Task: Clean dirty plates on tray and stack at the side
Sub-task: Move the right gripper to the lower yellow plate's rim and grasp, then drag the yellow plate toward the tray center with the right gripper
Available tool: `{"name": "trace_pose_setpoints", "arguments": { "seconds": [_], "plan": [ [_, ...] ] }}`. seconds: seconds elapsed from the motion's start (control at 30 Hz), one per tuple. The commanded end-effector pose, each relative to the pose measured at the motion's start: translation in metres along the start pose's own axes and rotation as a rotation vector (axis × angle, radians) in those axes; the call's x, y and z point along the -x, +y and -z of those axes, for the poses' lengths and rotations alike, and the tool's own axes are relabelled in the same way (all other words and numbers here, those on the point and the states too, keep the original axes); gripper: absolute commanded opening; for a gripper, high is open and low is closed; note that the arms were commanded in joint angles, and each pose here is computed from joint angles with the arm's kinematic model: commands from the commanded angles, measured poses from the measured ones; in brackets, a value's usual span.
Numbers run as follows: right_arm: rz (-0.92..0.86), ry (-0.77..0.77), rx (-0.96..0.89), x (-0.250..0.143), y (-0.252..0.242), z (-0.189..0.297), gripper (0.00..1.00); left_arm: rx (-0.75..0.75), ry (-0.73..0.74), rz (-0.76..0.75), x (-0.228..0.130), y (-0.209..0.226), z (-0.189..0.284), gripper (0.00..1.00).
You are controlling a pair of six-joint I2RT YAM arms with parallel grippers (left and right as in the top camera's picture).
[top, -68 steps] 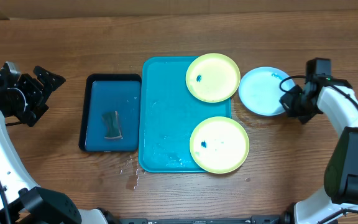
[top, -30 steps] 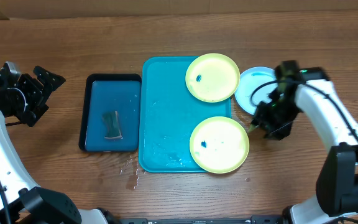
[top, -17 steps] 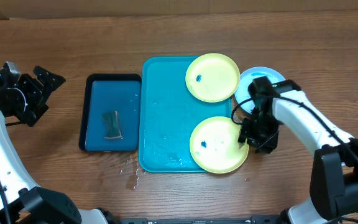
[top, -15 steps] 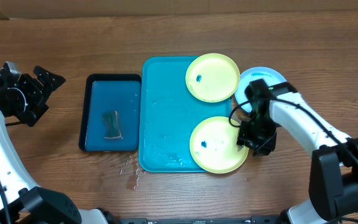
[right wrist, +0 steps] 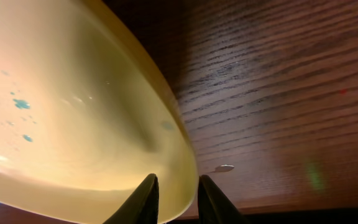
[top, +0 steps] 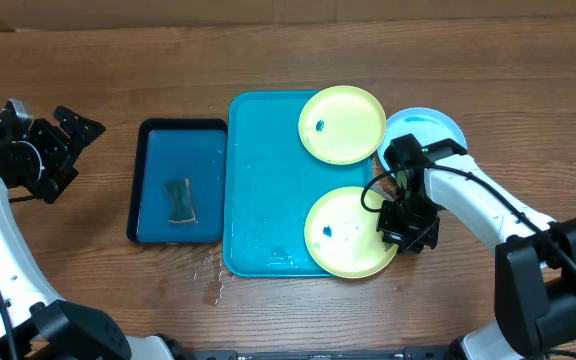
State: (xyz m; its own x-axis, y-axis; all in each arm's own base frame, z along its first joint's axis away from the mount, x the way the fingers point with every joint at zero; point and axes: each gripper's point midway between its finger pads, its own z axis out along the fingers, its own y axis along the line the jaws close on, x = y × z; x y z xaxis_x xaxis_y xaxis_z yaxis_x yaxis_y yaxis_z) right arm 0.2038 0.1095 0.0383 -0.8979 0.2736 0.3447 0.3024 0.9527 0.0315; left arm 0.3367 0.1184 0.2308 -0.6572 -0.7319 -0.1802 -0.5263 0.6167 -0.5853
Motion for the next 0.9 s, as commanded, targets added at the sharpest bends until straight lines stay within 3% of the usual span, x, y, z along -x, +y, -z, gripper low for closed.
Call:
{"name": "trace_pose_setpoints", "arguments": {
  "seconds": [0.0,0.1,0.47,0.87],
  "plan": [
    [-0.004,0.002,-0.010,-0.003,-0.004,-0.004,0.22,-0.020,-0.013,-0.044,0.002,-0.007,0.005,1.00],
    [-0.003,-0.002,-0.007,-0.002,-0.003,-0.005,0.04,-0.020,-0.013,-0.044,0.002,-0.007,0.005,1.00],
    [0.029,-0.014,0.191,0.005,0.041,-0.002,0.04,-0.020,-0.013,-0.044,0.002,-0.007,0.005,1.00],
    [0.229,-0.227,0.328,0.028,0.110,0.005,0.04,-0.020,-0.013,-0.044,0.002,-0.007,0.005,1.00]
  ]
}}
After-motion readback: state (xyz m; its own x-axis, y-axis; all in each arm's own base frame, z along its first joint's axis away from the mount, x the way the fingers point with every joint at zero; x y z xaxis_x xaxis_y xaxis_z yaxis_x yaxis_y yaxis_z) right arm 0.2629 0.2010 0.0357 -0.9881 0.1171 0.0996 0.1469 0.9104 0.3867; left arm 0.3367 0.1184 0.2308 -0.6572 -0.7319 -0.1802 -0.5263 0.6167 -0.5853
